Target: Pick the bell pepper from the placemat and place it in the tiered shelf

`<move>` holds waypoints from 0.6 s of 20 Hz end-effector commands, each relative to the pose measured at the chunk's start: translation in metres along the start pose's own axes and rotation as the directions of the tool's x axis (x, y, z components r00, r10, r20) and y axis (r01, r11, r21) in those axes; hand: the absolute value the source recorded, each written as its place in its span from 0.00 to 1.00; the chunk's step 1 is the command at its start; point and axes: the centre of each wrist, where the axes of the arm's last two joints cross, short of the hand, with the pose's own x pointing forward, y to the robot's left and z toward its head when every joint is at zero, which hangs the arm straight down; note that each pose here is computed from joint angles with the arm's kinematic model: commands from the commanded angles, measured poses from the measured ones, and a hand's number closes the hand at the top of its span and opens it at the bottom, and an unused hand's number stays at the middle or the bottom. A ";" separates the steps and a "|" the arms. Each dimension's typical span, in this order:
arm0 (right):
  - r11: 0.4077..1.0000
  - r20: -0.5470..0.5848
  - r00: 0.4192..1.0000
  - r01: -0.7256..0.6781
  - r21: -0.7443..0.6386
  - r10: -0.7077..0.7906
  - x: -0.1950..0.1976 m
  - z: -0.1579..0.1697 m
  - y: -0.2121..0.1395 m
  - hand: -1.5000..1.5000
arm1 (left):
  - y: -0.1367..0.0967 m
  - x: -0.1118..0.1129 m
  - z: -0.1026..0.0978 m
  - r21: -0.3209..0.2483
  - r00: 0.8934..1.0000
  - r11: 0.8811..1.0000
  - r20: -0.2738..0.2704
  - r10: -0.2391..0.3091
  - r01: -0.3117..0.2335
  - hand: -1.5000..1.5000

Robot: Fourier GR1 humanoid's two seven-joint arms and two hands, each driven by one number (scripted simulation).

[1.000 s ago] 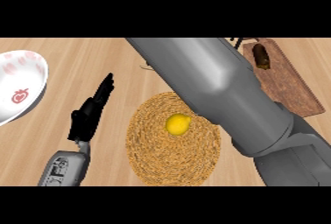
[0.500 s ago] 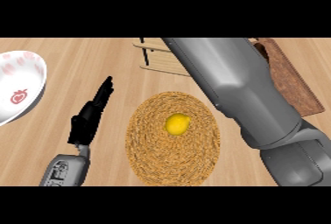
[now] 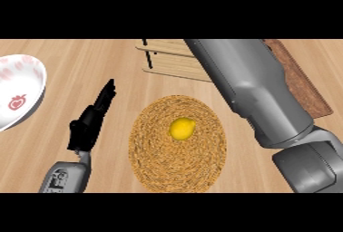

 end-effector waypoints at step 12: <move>0.993 -0.281 0.955 0.075 -0.090 -0.097 -0.004 0.001 -0.005 0.00 | 0.001 -0.001 -0.005 0.011 1.000 1.000 -0.021 0.012 -0.012 0.50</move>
